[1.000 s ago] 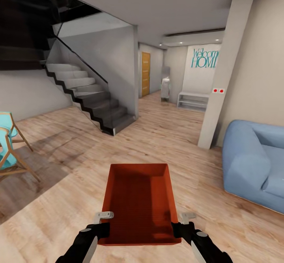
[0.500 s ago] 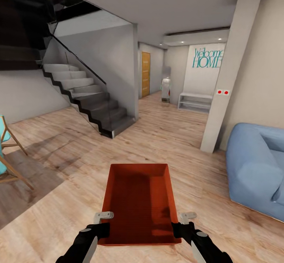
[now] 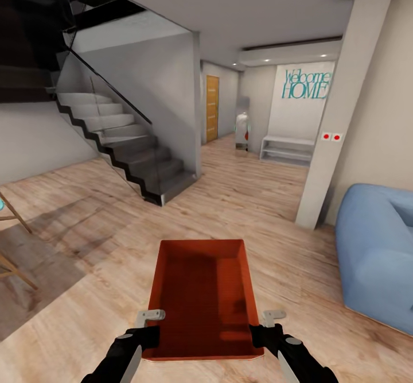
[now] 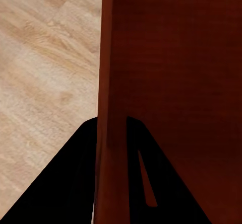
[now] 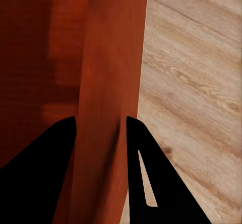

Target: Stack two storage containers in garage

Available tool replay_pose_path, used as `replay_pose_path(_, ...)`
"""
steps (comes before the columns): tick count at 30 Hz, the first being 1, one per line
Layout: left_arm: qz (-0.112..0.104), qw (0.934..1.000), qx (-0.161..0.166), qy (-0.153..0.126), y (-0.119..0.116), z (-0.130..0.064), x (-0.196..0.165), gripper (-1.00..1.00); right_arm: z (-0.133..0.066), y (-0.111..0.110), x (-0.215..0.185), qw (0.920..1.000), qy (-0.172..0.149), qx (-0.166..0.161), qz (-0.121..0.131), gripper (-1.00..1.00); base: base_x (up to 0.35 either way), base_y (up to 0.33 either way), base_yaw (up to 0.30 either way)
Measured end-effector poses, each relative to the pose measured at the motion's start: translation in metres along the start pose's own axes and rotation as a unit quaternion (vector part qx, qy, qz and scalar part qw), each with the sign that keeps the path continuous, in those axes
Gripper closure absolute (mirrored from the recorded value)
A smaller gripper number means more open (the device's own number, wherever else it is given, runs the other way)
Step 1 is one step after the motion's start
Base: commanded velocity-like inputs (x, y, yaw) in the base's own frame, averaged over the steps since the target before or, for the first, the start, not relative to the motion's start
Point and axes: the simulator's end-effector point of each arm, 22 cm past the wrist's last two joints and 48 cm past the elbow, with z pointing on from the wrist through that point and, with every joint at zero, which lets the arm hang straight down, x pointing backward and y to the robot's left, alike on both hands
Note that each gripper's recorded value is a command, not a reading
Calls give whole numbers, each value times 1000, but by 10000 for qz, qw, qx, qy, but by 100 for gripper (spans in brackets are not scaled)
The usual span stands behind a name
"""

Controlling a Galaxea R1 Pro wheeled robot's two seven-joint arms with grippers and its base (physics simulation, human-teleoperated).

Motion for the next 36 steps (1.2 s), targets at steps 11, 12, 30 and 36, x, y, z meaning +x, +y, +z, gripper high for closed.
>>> replay_pose_path(11,-3,10000,1,3,0,0,0,100,0,0,0,10000,4,2,0,100,329,0,-88)
replay_pose_path(12,-4,10000,1,4,0,0,0,100,0,0,0,10000,5,2,-1,100,329,0,-258)
replay_pose_path(30,-5,10000,1,5,0,0,0,100,0,0,0,10000,5,2,-5,100,329,0,-107)
replay_pose_path(36,-3,10000,1,4,0,0,0,100,0,0,0,10000,5,1,-5,100,329,0,-243)
